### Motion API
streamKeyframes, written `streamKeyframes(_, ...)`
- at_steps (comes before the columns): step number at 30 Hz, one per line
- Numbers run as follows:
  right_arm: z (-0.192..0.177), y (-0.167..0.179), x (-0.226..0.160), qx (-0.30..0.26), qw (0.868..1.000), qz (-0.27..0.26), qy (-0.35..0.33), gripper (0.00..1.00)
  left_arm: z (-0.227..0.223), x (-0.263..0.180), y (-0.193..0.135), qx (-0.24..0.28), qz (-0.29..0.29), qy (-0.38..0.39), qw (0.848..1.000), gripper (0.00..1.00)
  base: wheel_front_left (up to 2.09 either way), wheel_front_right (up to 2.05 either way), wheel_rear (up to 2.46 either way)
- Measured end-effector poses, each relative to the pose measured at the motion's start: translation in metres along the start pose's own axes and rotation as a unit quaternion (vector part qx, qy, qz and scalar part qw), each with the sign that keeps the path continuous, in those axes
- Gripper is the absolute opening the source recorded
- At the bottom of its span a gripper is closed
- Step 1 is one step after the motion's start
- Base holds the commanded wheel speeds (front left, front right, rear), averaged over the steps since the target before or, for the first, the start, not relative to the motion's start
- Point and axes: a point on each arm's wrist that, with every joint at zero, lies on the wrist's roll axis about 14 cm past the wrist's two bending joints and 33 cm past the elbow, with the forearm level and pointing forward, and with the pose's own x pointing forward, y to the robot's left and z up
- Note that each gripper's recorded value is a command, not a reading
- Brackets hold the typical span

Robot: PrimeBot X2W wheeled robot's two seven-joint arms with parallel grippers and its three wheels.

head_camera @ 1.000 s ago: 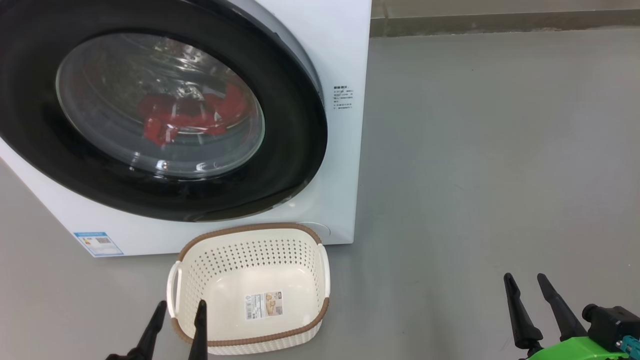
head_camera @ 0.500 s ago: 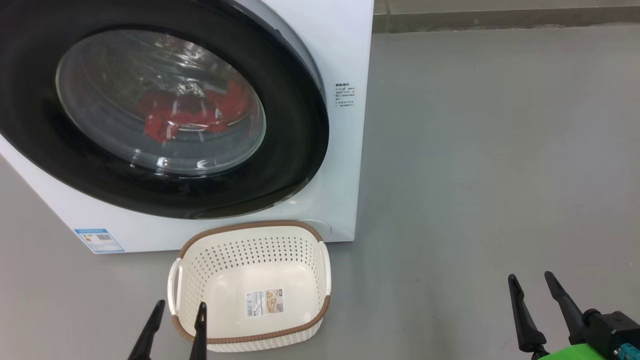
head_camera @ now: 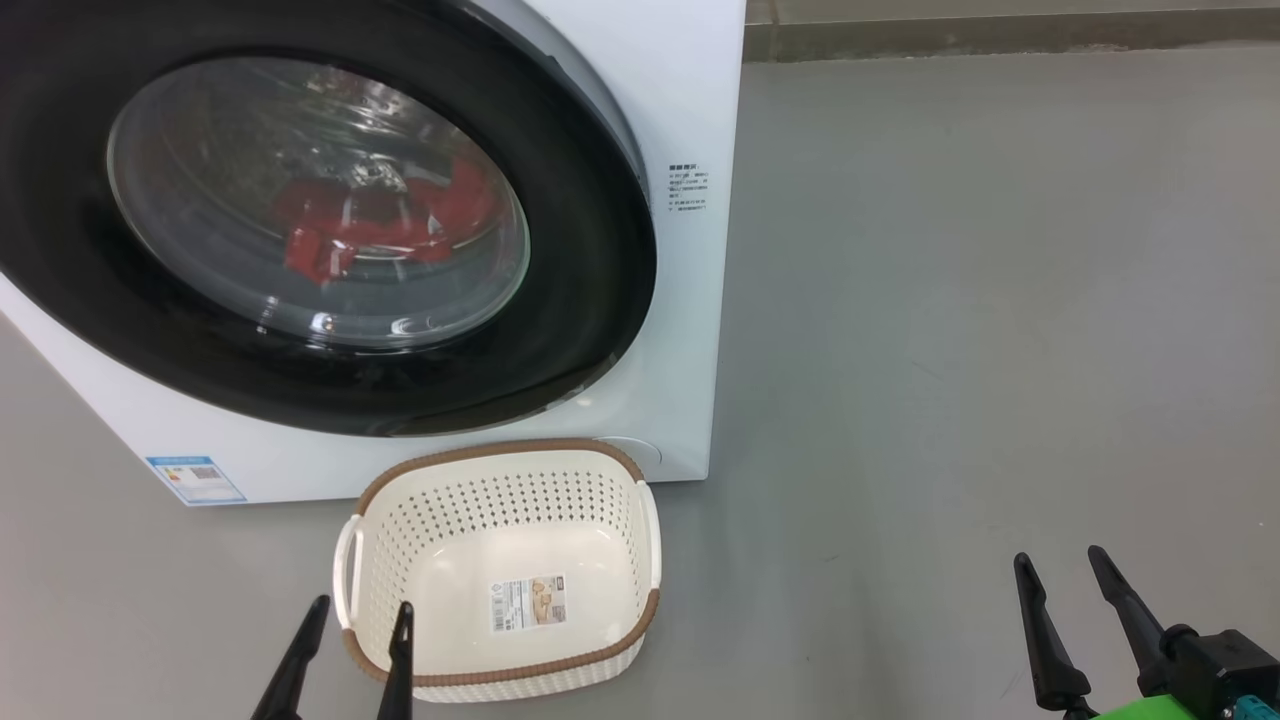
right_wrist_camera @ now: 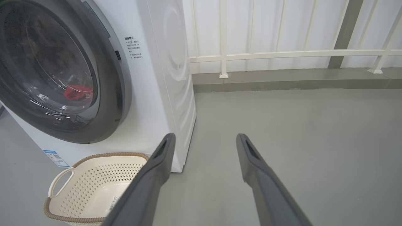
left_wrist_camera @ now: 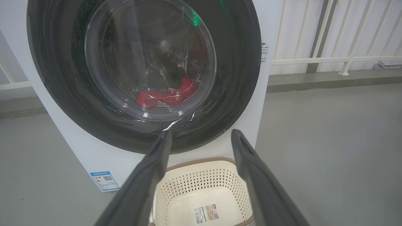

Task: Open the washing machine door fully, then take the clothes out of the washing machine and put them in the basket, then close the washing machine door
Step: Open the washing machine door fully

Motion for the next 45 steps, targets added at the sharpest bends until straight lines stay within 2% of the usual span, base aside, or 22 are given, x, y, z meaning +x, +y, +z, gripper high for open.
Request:
streamKeyframes(7, 0.002, 0.001, 0.001, 0.002, 1.0, 0.001, -0.004, 1.0, -0.001, 0.0, -0.001, -0.005, 0.0, 0.001, 1.0, 1.0, 0.0, 0.0, 0.0)
streamKeyframes(8, 0.003, 0.003, 0.002, 0.003, 1.0, 0.002, -0.005, 0.91, -0.001, 0.0, -0.001, -0.006, -0.001, 0.001, 1.0, 1.0, 0.0, 0.0, 0.0)
streamKeyframes(9, 0.003, 0.004, 0.002, 0.004, 1.0, 0.005, -0.005, 0.38, -0.001, 0.0, -0.002, -0.007, -0.003, 0.001, 1.0, 1.0, 0.0, 0.0, 0.0)
streamKeyframes(10, 0.004, 0.006, 0.003, 0.012, 1.0, 0.006, -0.007, 0.02, -0.002, 0.0, -0.002, -0.008, -0.003, 0.002, 1.0, 1.0, 0.0, 0.0, 0.0)
streamKeyframes(13, 0.012, 0.011, 0.012, 0.051, 0.998, 0.006, -0.023, 0.0, -0.004, 0.0, -0.002, -0.01, -0.003, 0.006, 1.0, 1.0, 0.0, 0.0, 0.0)
streamKeyframes(17, 0.043, 0.044, 0.047, 0.08, 0.993, 0.052, -0.067, 0.0, -0.009, 0.0, -0.002, -0.03, -0.001, 0.014, 0.999, 1.0, 0.0, 0.0, 0.0)
streamKeyframes(21, 0.082, 0.075, 0.08, 0.11, 0.982, 0.095, -0.117, 0.0, -0.011, 0.005, -0.006, -0.045, -0.004, 0.015, 0.999, 1.0, 0.0, 0.0, 0.0)
streamKeyframes(22, 0.082, 0.075, 0.08, 0.11, 0.982, 0.095, -0.117, 0.0, -0.011, 0.005, -0.006, -0.045, -0.004, 0.015, 0.999, 1.0, 0.0, 0.0, 0.0)
streamKeyframes(28, 0.119, 0.11, 0.123, 0.175, 0.963, 0.141, -0.151, 0.0, -0.01, 0.015, -0.007, -0.049, -0.005, 0.013, 0.999, 1.0, 0.0, 0.0, 0.0)
streamKeyframes(34, 0.137, 0.149, 0.161, 0.24, 0.939, 0.198, -0.144, 0.0, -0.012, 0.025, -0.001, -0.057, 0.002, 0.016, 0.998, 1.0, 0.0, 0.0, 0.0)
streamKeyframes(38, 0.135, 0.167, 0.185, 0.273, 0.927, 0.227, -0.122, 0.0, -0.019, 0.032, 0.004, -0.06, 0.007, 0.024, 0.998, 1.0, 0.0, 0.0, 0.0)
streamKeyframes(45, 0.122, 0.204, 0.218, 0.341, 0.895, 0.285, -0.036, 0.0, -0.03, 0.046, 0.008, -0.068, 0.011, 0.038, 0.997, 1.0, 0.0, 0.0, 0.0)
